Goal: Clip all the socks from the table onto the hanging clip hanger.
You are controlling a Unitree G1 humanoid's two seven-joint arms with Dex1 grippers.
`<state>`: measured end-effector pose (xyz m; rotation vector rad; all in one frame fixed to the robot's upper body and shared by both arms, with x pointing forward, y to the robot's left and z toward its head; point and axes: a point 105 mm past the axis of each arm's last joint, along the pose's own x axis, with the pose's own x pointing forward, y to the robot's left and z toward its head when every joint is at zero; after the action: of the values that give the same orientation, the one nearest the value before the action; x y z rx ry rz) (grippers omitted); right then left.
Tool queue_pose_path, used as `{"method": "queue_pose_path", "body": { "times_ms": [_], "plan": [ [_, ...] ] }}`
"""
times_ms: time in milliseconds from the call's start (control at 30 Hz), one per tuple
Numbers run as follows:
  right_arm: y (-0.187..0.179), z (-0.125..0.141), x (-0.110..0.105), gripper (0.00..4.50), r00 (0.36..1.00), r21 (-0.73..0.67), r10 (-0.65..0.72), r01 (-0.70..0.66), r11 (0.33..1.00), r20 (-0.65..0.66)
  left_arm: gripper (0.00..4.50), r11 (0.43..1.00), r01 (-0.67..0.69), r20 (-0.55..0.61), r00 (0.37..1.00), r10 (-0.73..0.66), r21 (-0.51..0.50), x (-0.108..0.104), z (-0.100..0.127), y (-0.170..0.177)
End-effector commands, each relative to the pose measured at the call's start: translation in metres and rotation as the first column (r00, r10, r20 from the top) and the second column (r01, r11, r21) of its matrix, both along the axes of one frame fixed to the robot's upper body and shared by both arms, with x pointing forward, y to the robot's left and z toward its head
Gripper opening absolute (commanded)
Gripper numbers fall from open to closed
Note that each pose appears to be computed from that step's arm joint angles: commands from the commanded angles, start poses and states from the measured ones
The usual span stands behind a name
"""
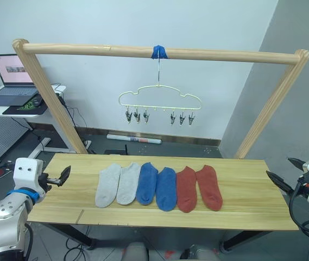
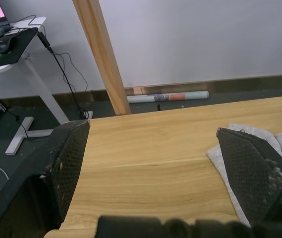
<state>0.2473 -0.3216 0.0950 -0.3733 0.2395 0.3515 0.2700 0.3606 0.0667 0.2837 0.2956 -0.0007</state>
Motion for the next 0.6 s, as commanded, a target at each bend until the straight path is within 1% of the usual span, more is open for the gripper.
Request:
{"method": "queue_pose_path", "body": {
  "times_ms": [33, 100, 167, 333, 500, 600],
  "plan": [
    [0.005, 0.015, 0.002, 4.49, 0.998, -0.018, 0.026, -0.025, 1.0, 0.061, 4.5, 0.999, 0.009, 0.055, 0.998, -0.011, 0.031, 0.004, 0.017, 0.003],
    [0.006, 0.015, 0.001, 4.49, 0.998, -0.017, 0.027, -0.025, 1.0, 0.065, 4.5, 0.999, 0.004, 0.052, 0.999, -0.006, 0.045, 0.003, 0.017, 0.006],
    [0.006, 0.016, 0.001, 4.49, 0.998, -0.016, 0.028, -0.027, 1.0, 0.065, 4.5, 0.998, 0.032, 0.07, 0.997, -0.036, 0.051, 0.002, 0.02, 0.004],
    [0.009, 0.017, 0.002, 4.49, 0.997, -0.003, 0.035, -0.034, 0.999, 0.07, 4.5, 0.999, 0.045, 0.107, 0.993, -0.046, 0.017, -0.002, 0.024, 0.004],
    [0.012, 0.02, 0.002, 4.49, 0.996, 0.003, 0.042, -0.042, 0.999, 0.077, 4.5, 0.999, 0.025, 0.126, 0.992, -0.027, 0.021, -0.004, 0.027, 0.006],
    [0.016, 0.02, 0.001, 4.49, 0.996, 0.007, 0.051, -0.051, 0.999, 0.078, 4.5, 0.998, 0.06, 0.132, 0.99, -0.058, -0.011, -0.005, 0.027, -0.001]
  ]
}}
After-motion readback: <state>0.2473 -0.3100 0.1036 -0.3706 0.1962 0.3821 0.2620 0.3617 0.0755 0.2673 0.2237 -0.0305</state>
